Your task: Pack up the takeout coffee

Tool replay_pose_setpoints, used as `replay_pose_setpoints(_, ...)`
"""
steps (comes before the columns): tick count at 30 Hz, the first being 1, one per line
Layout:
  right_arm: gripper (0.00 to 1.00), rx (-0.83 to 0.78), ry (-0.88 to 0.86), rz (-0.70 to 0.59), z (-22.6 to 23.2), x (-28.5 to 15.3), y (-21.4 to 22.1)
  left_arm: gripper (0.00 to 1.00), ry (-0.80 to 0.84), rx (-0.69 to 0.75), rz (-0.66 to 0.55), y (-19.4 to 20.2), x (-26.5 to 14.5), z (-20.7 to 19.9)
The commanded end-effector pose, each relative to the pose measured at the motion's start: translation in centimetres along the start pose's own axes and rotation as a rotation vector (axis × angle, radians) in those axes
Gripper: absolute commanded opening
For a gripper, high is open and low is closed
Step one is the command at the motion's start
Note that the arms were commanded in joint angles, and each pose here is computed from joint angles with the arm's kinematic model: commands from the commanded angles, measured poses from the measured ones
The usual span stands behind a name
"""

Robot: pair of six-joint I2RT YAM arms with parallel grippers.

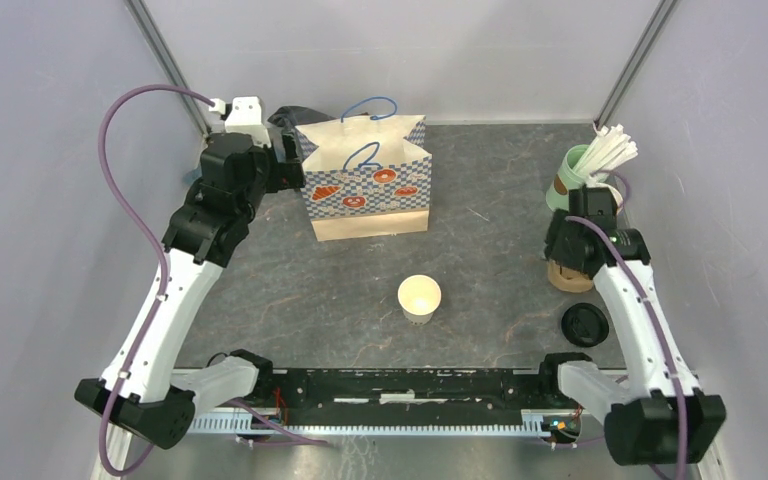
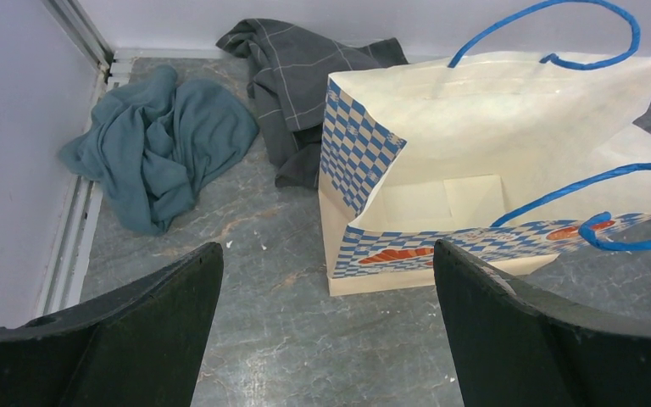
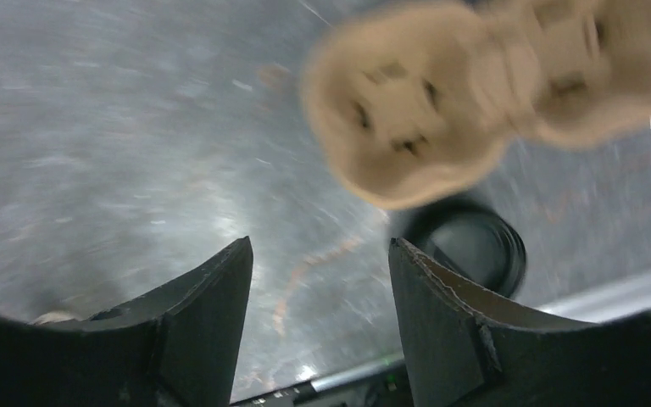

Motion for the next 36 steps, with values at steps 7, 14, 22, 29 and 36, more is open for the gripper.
replay_pose_setpoints(7, 0.53, 0.334, 0.23, 0.312, -7.7, 3.0, 8.5, 1.0, -0.021, 0.016, -0.014, 0.0, 0.8, 0.4)
replay_pose_setpoints(14, 0.37, 0.314, 0.151, 0.334, -8.4, 4.8, 9.9, 1.0, -0.034, 0.019, 0.008, 0.3, 1.7, 0.5)
replay_pose_setpoints(22, 0.29, 0.31, 0.058, 0.309, -7.8, 5.2, 10.2, 1.0, -0.028, 0.011, 0.029, 0.7, 2.5, 0.3)
replay_pose_setpoints(29, 0.18, 0.301, 0.058, 0.335, -8.2, 5.7, 10.6, 1.0, -0.028, 0.012, 0.034, 0.8, 2.7, 0.3)
replay_pose_setpoints(36, 0.15, 0.302, 0.047, 0.345, -8.2, 6.1, 10.9, 1.0, -0.03, 0.011, 0.032, 0.7, 2.8, 0.4)
Point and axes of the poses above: each gripper's point midway between its finger pads, its own x axis out along the fingers, its own z axis along the line the jaws close on, y = z × x, the point moved 6 cm from there along -x, back along the fingers, and after that the axes turned 3 degrees about -x, right-handed, at the moved point
